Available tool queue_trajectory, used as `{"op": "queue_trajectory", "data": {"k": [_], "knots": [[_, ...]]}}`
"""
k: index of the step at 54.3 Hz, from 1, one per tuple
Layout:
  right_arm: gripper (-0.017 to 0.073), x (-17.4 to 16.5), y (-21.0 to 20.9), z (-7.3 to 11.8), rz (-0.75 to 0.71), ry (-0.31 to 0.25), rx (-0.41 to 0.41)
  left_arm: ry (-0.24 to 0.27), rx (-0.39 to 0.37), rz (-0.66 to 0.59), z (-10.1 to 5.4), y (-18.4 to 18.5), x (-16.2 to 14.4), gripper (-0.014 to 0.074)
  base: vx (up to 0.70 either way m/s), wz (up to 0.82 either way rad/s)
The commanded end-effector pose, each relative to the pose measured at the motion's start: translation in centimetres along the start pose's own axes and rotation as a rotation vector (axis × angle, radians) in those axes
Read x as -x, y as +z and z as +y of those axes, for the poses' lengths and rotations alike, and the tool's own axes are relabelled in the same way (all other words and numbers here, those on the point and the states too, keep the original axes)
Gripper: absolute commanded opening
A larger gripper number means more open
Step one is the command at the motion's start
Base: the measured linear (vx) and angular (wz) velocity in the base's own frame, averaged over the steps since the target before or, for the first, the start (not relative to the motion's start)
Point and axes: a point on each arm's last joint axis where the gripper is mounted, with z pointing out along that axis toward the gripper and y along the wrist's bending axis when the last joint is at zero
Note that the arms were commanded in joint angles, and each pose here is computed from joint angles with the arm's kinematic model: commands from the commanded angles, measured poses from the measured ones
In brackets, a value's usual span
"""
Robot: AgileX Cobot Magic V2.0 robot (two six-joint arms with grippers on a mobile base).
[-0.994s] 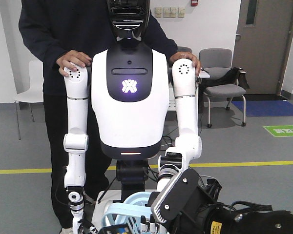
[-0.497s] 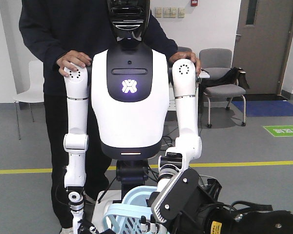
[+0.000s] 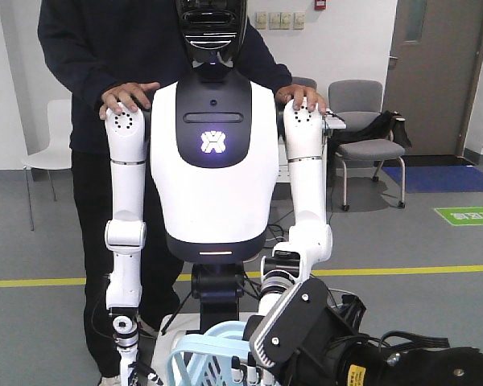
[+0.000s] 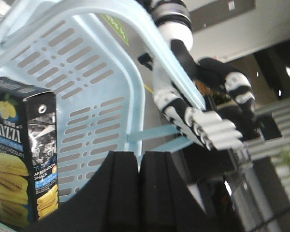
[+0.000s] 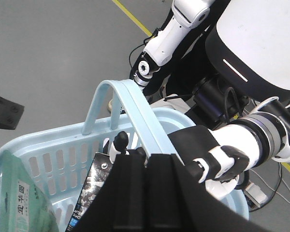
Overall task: Pick snacks and fruit into basket
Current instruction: 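Raise the left gripper up and away from the basket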
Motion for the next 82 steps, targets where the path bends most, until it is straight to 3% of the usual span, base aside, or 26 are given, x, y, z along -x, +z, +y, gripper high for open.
{"op": "queue_trajectory", "data": {"k": [1,8,13,19,23,27,32,35,42,46,57,82], "knots": [[-0.0013,1.7,-1.3,-0.9,-0.056,-0.053,-0.049,0.246,-0.262,-0.036,-4.1,-1.0,1.0,0.0001,0.00,0.00],[-0.0013,1.7,-1.3,-0.8,-0.057,-0.054,-0.041,0.581,-0.167,0.055,-4.9,-1.8,0.8,0.0001,0.00,0.00],[-0.0013,1.7,-1.3,-0.8,-0.057,-0.054,-0.041,0.776,-0.031,0.086,-5.2,-2.7,1.3,0.0001,0.00,0.00],[-0.0013,1.7,-1.3,-0.8,-0.057,-0.054,-0.041,1.058,0.149,0.093,-6.1,-4.5,2.7,0.0001,0.00,0.00],[-0.0013,1.7,-1.3,-0.8,-0.057,-0.054,-0.041,1.194,0.256,0.091,-6.9,-5.8,3.7,0.0003,0.00,0.00],[-0.0013,1.7,-1.3,-0.8,-0.057,-0.054,-0.041,1.264,0.314,0.050,-8.2,-7.2,4.5,0.0002,0.00,0.00],[-0.0013,1.7,-1.3,-0.8,-0.057,-0.054,-0.041,1.291,0.339,-0.024,-9.8,-9.0,4.9,0.0002,0.00,0.00],[-0.0013,1.7,-1.3,-0.8,-0.057,-0.054,-0.041,1.272,0.353,-0.066,-10.5,-10.0,5.0,0.0003,0.00,0.00],[-0.0013,1.7,-1.3,-0.8,-0.057,-0.054,-0.041,1.151,0.379,-0.165,-11.8,-12.2,5.3,0.0003,0.00,0.00],[-0.0013,1.7,-1.3,-0.8,-0.057,-0.054,-0.041,1.109,0.396,-0.209,-12.3,-13.3,5.3,0.0003,0.00,0.00],[-0.0013,1.7,-1.3,-0.8,-0.057,-0.054,-0.041,1.125,0.391,-0.265,-13.2,-14.6,5.2,0.0003,0.00,0.00],[-0.0013,1.7,-1.3,-0.8,-0.057,-0.053,-0.041,1.124,0.392,-0.264,-13.2,-14.6,5.3,0.0003,0.00,0.00]]}}
